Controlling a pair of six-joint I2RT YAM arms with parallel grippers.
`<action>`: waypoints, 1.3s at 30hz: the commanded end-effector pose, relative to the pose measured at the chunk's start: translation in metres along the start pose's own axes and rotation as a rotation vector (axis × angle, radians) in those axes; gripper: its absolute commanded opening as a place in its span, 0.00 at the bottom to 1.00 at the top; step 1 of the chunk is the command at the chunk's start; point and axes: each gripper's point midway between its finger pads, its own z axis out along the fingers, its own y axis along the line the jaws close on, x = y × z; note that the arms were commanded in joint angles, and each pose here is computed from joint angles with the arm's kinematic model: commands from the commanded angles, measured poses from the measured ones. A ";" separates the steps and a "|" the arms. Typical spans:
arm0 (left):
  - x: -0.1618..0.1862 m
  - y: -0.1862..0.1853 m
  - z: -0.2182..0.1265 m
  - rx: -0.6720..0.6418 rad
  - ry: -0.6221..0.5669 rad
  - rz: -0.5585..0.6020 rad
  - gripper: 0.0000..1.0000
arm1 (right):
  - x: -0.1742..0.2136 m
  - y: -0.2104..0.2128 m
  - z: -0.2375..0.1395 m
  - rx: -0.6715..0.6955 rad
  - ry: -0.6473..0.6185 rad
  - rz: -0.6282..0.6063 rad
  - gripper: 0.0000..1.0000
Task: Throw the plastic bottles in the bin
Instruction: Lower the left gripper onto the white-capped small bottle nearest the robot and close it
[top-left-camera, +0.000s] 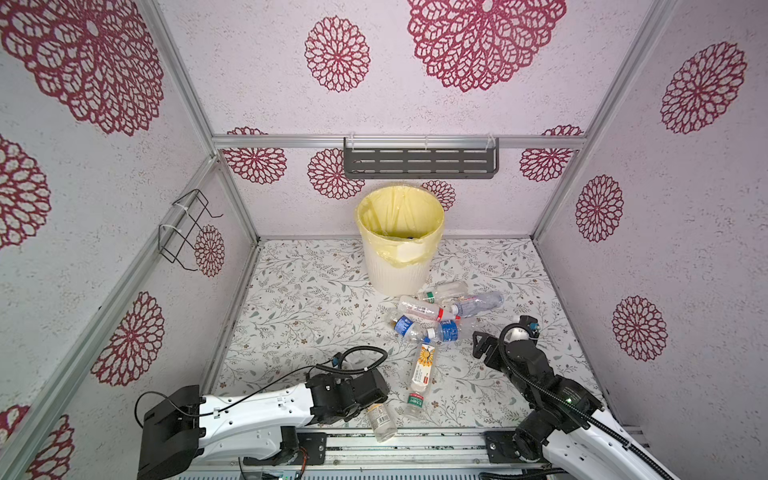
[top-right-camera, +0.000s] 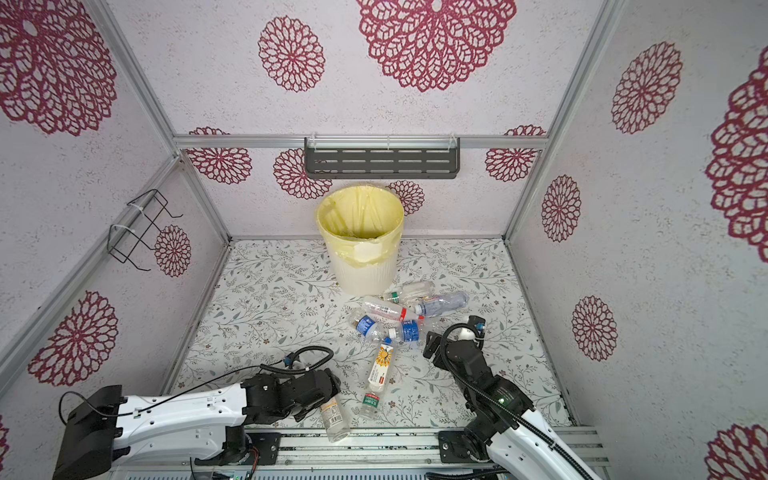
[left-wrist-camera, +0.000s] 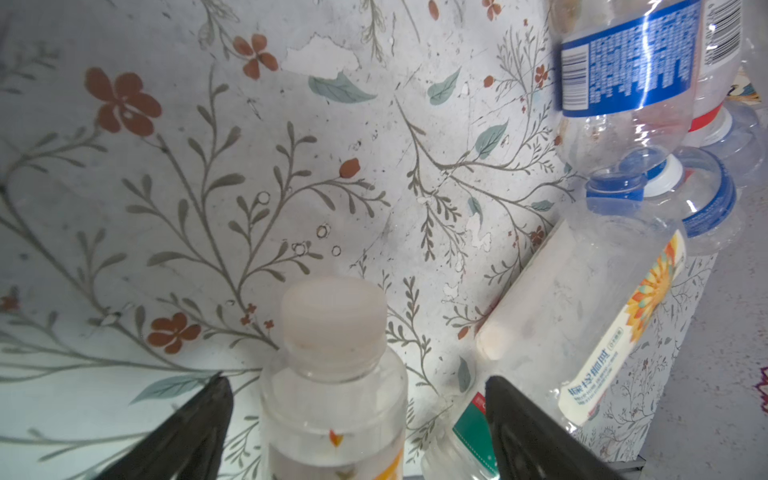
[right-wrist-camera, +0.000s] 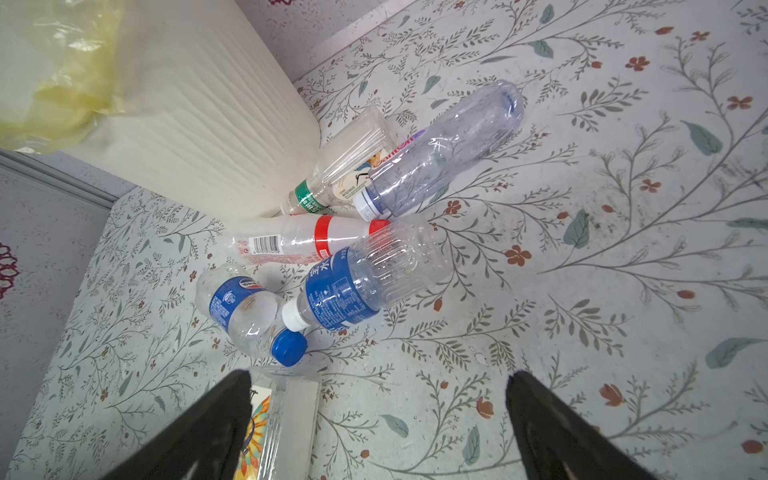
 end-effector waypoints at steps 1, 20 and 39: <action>0.009 0.004 0.006 -0.004 0.050 0.003 0.97 | -0.007 -0.005 0.000 0.031 -0.036 0.012 0.99; 0.022 -0.016 0.035 -0.044 0.169 0.092 0.68 | -0.008 0.006 0.002 0.009 -0.006 0.012 0.99; -0.036 -0.044 0.013 0.101 0.025 0.079 0.42 | -0.003 -0.004 0.005 0.050 -0.005 0.054 0.99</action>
